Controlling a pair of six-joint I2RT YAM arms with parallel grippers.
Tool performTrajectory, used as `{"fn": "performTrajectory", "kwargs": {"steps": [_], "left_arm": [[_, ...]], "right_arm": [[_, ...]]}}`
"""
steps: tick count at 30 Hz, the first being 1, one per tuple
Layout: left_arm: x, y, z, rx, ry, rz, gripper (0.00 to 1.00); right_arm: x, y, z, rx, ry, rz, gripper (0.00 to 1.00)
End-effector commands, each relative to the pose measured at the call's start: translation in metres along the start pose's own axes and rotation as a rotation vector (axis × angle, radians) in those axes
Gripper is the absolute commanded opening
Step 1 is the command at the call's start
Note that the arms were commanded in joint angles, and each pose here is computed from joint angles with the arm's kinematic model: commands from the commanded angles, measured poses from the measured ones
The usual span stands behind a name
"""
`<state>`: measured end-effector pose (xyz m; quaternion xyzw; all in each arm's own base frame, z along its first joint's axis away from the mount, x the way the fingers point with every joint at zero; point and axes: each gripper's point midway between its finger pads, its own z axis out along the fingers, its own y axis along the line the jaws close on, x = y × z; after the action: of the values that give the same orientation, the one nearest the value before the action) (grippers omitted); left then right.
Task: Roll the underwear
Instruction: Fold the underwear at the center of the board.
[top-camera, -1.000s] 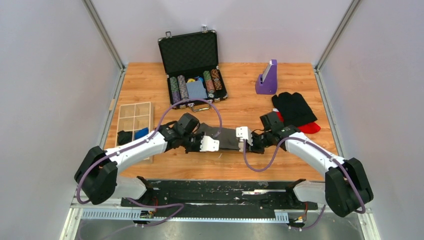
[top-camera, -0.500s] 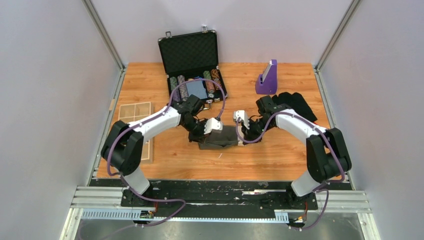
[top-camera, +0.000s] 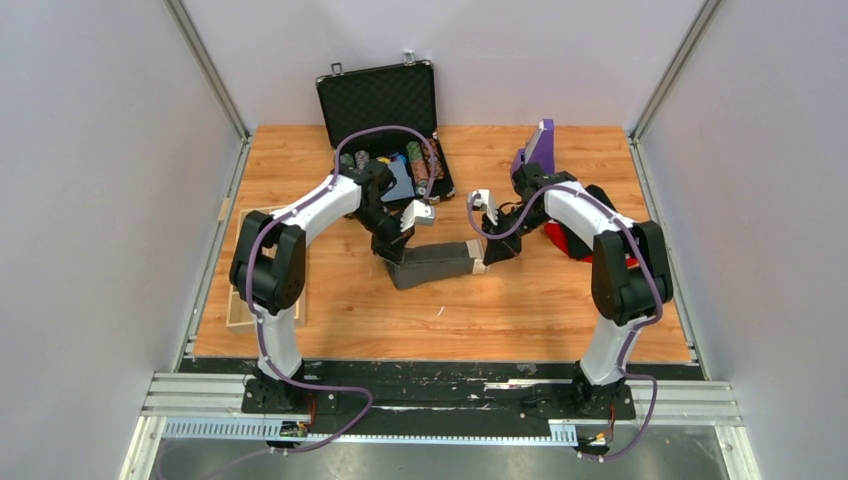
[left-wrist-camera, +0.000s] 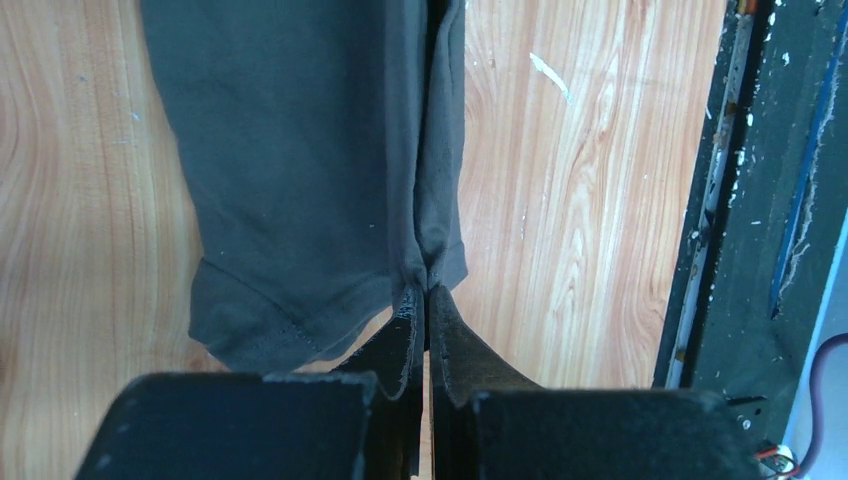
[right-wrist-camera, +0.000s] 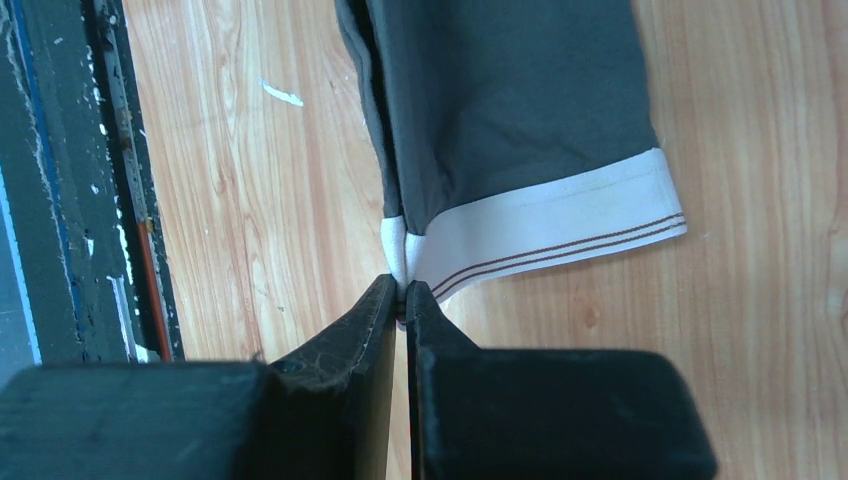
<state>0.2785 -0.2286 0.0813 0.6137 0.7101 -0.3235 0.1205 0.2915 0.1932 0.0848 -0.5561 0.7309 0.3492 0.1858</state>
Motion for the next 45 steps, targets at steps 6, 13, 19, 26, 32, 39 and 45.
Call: {"fn": "performTrajectory", "kwargs": {"steps": [6,13,19,26,32,39,45], "left_arm": [[-0.01,-0.019,-0.011,0.06,-0.039,-0.035,0.0],[0.003,-0.063,-0.008,0.111,-0.021,-0.044,0.0],[0.005,-0.094,-0.004,0.136,-0.018,-0.053,0.0],[0.003,-0.063,-0.006,0.109,0.035,-0.063,0.0],[0.005,-0.025,-0.013,0.081,0.072,-0.053,0.0],[0.012,0.0,-0.011,0.101,0.112,-0.077,0.0],[0.015,0.012,-0.013,0.038,0.125,-0.099,0.0]], "right_arm": [[-0.013,0.023,-0.009,-0.073,-0.028,0.001,0.0],[0.003,0.071,-0.011,-0.101,-0.019,0.033,0.0],[0.01,0.098,-0.007,-0.143,-0.012,0.086,0.0],[0.014,0.07,0.001,-0.14,0.033,0.134,0.0],[0.009,0.034,-0.002,-0.123,0.021,0.194,0.0],[0.007,0.0,0.009,-0.131,0.062,0.255,0.0],[-0.009,-0.015,0.011,-0.133,0.038,0.251,0.0]]}}
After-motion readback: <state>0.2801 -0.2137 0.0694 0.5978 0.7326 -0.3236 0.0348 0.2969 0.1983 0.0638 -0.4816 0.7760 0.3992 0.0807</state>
